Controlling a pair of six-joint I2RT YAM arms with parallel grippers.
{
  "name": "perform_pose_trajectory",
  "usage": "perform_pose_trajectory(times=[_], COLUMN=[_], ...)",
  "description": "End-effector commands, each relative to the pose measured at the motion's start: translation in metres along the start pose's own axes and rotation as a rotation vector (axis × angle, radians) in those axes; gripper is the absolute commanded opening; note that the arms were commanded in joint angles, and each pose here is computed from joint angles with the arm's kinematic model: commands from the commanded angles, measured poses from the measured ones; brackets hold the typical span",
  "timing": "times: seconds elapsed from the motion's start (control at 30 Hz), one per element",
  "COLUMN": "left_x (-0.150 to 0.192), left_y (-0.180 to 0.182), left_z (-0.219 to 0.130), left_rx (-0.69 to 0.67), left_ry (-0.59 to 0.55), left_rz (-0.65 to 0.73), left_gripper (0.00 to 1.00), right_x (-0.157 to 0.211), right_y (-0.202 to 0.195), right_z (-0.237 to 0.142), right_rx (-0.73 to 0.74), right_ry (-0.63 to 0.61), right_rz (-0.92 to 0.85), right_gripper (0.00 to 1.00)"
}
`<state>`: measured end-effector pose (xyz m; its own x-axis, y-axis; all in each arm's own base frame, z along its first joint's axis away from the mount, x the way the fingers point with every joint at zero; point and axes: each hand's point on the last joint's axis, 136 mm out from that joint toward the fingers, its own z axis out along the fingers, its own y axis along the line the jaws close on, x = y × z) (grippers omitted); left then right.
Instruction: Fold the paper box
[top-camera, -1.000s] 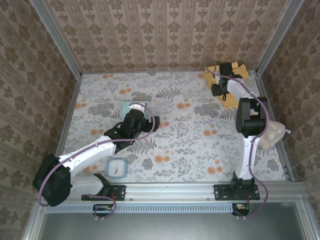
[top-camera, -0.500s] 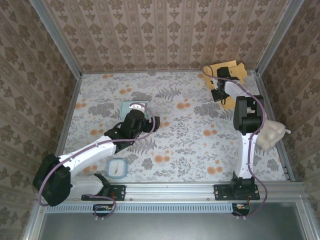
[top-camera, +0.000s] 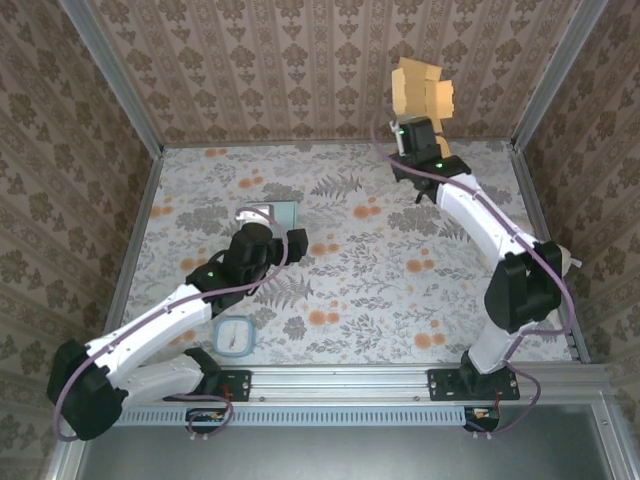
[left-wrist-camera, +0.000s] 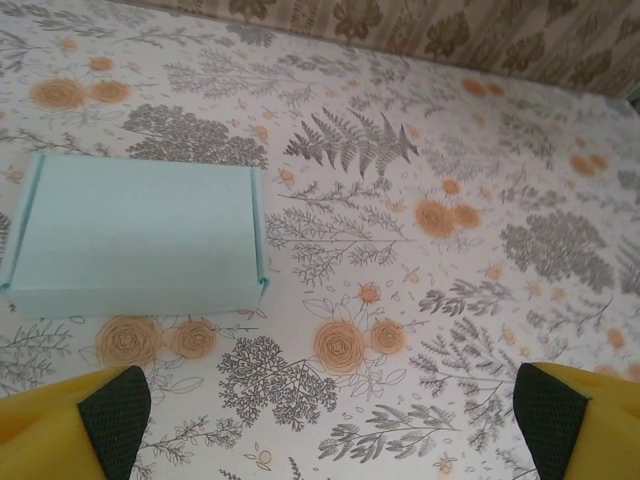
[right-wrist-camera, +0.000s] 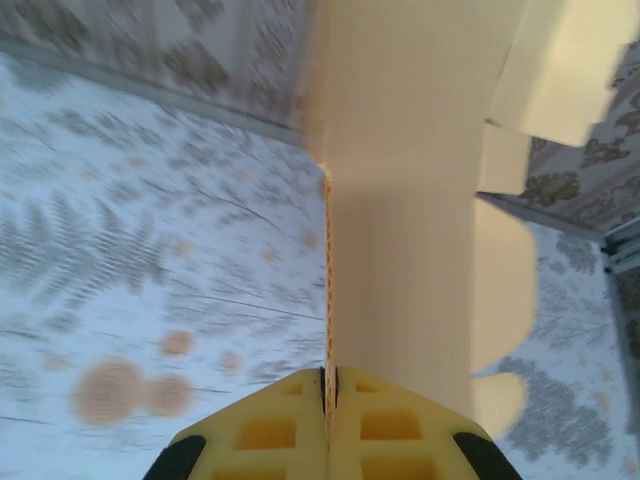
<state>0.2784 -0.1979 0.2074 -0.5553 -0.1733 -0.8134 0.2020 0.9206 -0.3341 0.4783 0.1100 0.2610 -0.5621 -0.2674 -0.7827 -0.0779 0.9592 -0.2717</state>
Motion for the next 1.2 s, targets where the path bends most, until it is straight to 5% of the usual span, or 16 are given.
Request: perform_pose_trajectory(times=[0.0, 0.13, 0.27, 0.47, 0.7, 1.17], left_x=[-0.006, -0.002, 0.008, 0.024, 0.046, 0.061], left_y=[0.016, 0.035, 0.060, 0.080, 0.077, 0.015], left_z=[-0.020, -0.046, -0.069, -0.079, -0.067, 0.008], left_rx=[-0.052, -0.087, -0.125, -0.149, -0.140, -0.026], left_ry=[-0.013, -0.021, -0.054, -0.063, 0.017, 0.123], left_rz=[-0.095, -0.139, -0.191, -0.221, -0.215, -0.199], left_gripper=[0.97, 0.97, 0.97, 0.97, 0.97, 0.96], right_x=[0.036, 0.069, 0.114, 0.151, 0.166, 0.185], right_y=[0.017, 0.045, 0.089, 0.177, 0.233, 0.132], right_z=[-0.036, -0.096, -0.132, -0.133, -0.119, -0.139], right_rx=[0.084, 0.103, -0.066, -0.486, -0.684, -0.441], right_ry=[0.062, 0.064, 0.134, 0.143, 0.183, -0.010], right_rz=[0.121, 0.039, -0.011, 0.144, 0.260, 0.222], right_gripper=[0.00, 0.00, 0.00, 0.18, 0.41, 0.45])
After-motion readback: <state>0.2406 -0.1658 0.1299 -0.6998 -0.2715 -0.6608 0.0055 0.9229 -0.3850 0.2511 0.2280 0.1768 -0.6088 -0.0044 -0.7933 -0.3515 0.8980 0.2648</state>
